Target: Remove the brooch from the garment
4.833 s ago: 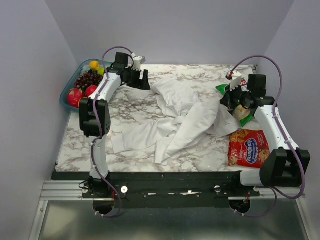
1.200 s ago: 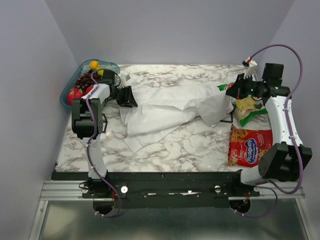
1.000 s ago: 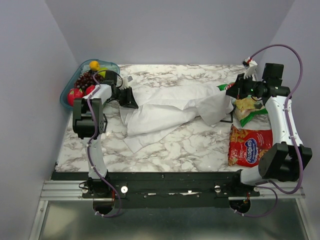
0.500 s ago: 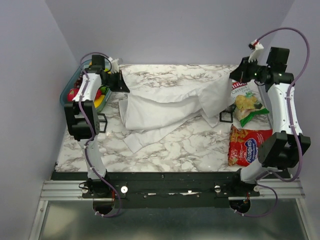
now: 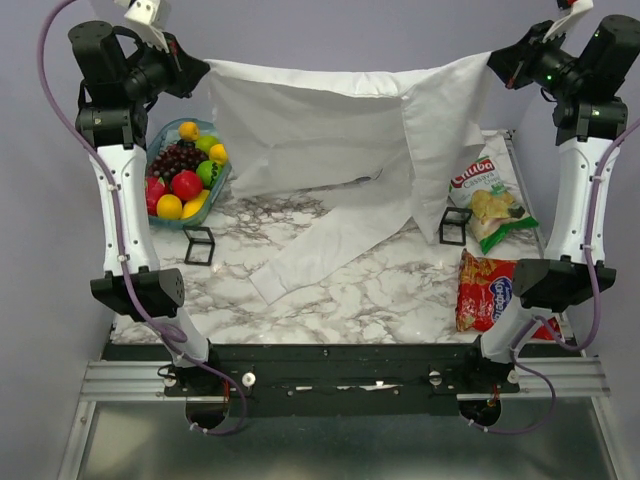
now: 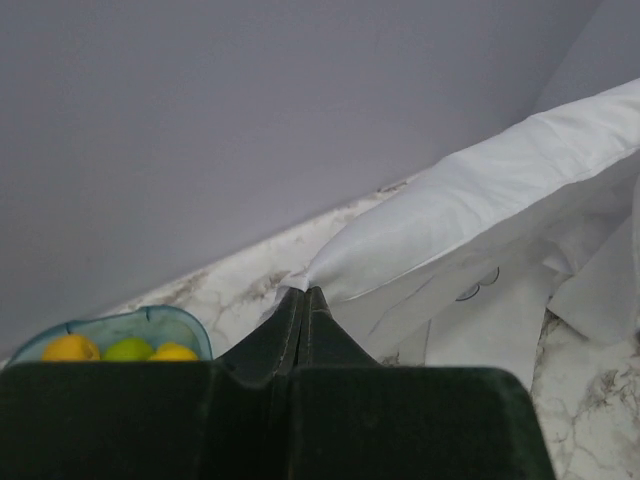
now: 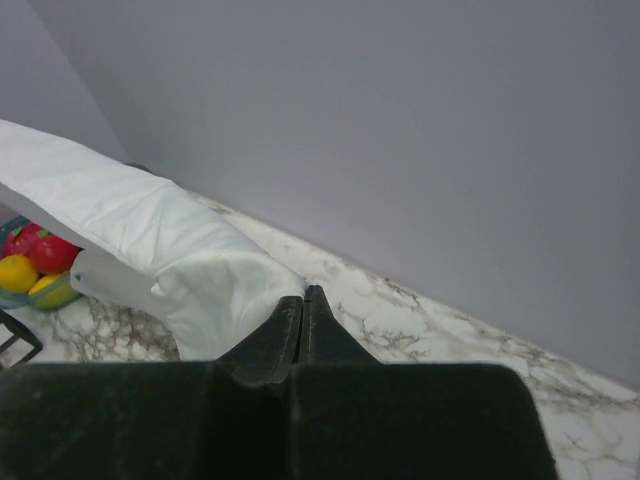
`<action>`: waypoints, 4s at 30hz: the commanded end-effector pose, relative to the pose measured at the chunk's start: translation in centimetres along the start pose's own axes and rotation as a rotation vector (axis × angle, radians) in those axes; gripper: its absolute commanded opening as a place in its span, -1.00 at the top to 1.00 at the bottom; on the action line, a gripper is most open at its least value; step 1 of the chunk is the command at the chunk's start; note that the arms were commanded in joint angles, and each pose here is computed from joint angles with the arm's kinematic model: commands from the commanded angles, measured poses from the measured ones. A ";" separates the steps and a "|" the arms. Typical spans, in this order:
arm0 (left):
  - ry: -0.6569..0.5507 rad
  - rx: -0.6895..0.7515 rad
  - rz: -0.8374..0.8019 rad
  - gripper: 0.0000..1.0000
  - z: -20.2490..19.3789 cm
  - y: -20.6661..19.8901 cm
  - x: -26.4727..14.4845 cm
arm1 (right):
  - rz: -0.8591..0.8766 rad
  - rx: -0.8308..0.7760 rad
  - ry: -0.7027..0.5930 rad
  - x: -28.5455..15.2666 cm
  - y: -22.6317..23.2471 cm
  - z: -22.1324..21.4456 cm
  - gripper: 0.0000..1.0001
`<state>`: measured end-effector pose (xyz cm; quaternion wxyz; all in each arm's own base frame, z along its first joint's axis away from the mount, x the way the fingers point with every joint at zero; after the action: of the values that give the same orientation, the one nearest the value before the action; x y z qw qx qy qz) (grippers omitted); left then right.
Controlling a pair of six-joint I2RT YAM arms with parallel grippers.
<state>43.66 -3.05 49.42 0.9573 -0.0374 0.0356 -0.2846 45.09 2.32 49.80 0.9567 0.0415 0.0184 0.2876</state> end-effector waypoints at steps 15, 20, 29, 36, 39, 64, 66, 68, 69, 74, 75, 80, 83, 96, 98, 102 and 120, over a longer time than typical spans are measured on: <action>-0.472 0.391 0.187 1.00 13.5 -11.0 -15.2 | -0.112 -0.394 -0.446 -17.2 15.3 14.1 0.99; -0.491 0.397 0.176 1.00 12.8 -14.1 -18.3 | -0.040 -0.442 -0.470 -20.9 19.8 12.9 0.99; -0.475 0.382 0.184 1.00 11.0 -15.2 -19.8 | -0.043 -0.432 -0.491 -22.7 21.5 12.0 0.99; -0.229 0.218 0.167 1.00 0.9 -9.7 -13.8 | 0.029 -0.217 -0.227 -15.7 15.2 0.3 0.99; -0.126 0.132 0.143 1.00 -5.2 -6.9 -10.5 | 0.092 -0.107 -0.085 -11.5 12.2 -6.6 0.99; 0.331 0.022 0.227 1.00 -22.5 5.8 7.1 | -0.218 0.001 0.237 12.4 -4.2 -21.8 0.99; 0.272 0.002 0.154 1.00 -19.7 3.4 6.5 | -0.150 -0.037 0.216 11.2 -2.6 -19.8 0.99; 0.184 0.019 0.130 1.00 -15.5 1.5 4.9 | -0.123 -0.067 0.151 9.1 -0.5 -15.5 0.99; 0.158 0.012 0.114 1.00 -14.1 0.6 4.4 | -0.118 -0.069 0.129 8.2 0.1 -14.2 0.99; -0.019 0.118 0.124 1.00 -5.2 -2.5 0.5 | -0.103 -0.180 -0.005 2.9 4.0 -6.4 0.99; -0.042 0.131 0.124 1.00 -4.0 -2.8 0.0 | -0.100 -0.205 -0.023 2.1 4.5 -5.5 0.99; -0.193 0.221 0.138 1.00 2.5 -5.2 -3.2 | -0.068 -0.255 -0.068 -1.2 7.3 -2.0 0.99; -0.267 0.228 0.120 1.00 5.2 -7.1 -5.1 | -0.088 -0.288 -0.123 -3.9 8.8 0.6 0.99; -0.539 0.392 0.102 1.00 13.2 -15.4 -16.4 | -0.090 -0.455 -0.467 -18.1 18.4 11.0 0.99; -0.595 0.396 0.114 1.00 14.9 -16.3 -18.0 | -0.072 -0.463 -0.521 -20.1 20.1 12.9 0.99; -0.681 0.395 0.101 1.00 17.5 -17.8 -20.0 | -0.104 -0.457 -0.586 -21.9 20.9 16.0 0.99; 0.302 0.113 0.177 1.00 -22.6 2.6 4.4 | 0.105 -0.111 0.158 1.0 7.6 -15.2 0.99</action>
<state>43.24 -5.00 35.66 0.9768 0.0245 0.0613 -0.2035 35.65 8.34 45.65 0.9591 -0.0572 -0.0410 0.2743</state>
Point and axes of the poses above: each gripper's point midway between its finger pads, its own x axis out along the fingers, its own y axis along the line the jaws close on, z = x × y, the point moved 3 cm from there along -x, back along the fingers
